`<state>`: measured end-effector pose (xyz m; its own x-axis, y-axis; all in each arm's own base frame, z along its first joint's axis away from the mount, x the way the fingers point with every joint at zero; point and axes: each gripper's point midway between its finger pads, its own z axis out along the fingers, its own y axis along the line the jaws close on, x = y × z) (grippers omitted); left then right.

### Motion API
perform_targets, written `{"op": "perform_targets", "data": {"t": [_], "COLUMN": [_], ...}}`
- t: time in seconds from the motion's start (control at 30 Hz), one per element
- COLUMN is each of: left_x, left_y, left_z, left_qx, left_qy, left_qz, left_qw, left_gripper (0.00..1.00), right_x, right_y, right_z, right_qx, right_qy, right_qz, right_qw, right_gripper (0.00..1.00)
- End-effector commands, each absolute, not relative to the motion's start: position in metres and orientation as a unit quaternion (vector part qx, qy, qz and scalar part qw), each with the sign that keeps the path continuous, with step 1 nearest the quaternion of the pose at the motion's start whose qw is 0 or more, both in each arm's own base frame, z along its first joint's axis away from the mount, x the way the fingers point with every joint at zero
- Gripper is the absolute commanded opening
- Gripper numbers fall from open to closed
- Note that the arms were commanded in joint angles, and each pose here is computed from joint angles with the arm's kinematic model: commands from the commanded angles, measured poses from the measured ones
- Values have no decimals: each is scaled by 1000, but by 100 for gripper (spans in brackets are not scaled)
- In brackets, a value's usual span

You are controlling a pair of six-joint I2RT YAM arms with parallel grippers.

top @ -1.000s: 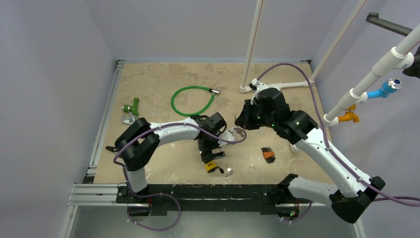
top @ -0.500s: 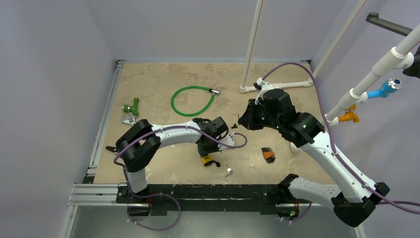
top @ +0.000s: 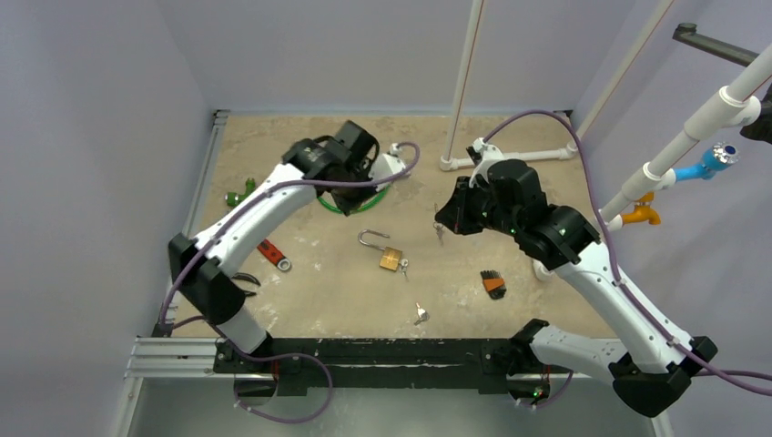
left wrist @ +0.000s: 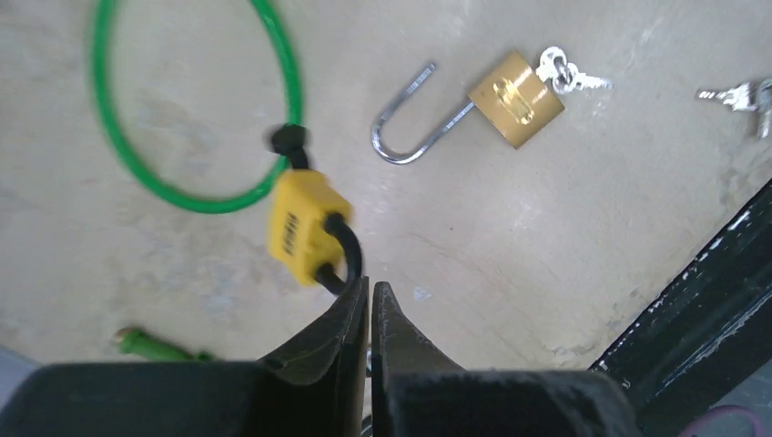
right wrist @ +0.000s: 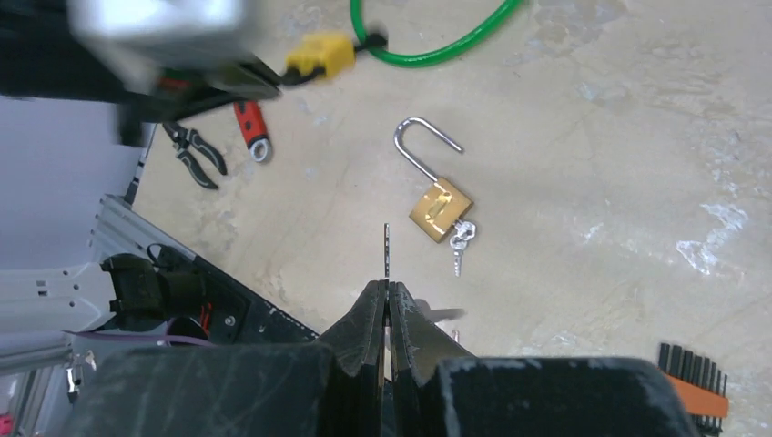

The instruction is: Unlock with the key

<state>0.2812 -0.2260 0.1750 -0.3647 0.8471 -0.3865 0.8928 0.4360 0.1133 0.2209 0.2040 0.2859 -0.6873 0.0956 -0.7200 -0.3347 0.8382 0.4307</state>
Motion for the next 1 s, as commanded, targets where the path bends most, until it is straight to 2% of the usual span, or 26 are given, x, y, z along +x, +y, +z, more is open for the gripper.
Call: {"op": "perform_targets", "data": {"t": [0.0,0.23,0.37,0.5,0.53,0.57,0.6,0.77,0.9,0.97], "left_x": [254,234,238,278,292,306,321,408,472,501], "left_y": [-204,-200,-190,-182,-180,-179,-178,-181,-194,-199], "left_z": [284,331,292,269,268,264,261,237,225,216], "left_qx": [533,535,534,483,461,445,427,392,352,348], "left_qy": [793,768,786,820,833,844,855,874,881,873], "left_qz": [-63,-109,-81,-67,-66,-70,-72,-48,-36,-19], "left_qw": [288,335,301,300,299,290,285,283,314,340], "left_gripper": [0,0,0,0,11,32,43,69,93,100], "right_x": [230,233,230,228,228,228,229,234,236,235], "right_y": [228,244,242,237,235,234,232,229,228,227], "right_z": [322,311,314,311,309,308,307,305,302,304], "right_qx": [-93,-108,-111,-107,-104,-102,-99,-95,-91,-88], "right_qy": [836,826,821,822,824,825,826,830,832,828], "right_qz": [336,363,367,361,358,354,351,336,333,336], "right_qw": [423,417,423,427,427,428,429,435,434,441], "right_gripper": [0,0,0,0,0,0,0,0,0,0]}}
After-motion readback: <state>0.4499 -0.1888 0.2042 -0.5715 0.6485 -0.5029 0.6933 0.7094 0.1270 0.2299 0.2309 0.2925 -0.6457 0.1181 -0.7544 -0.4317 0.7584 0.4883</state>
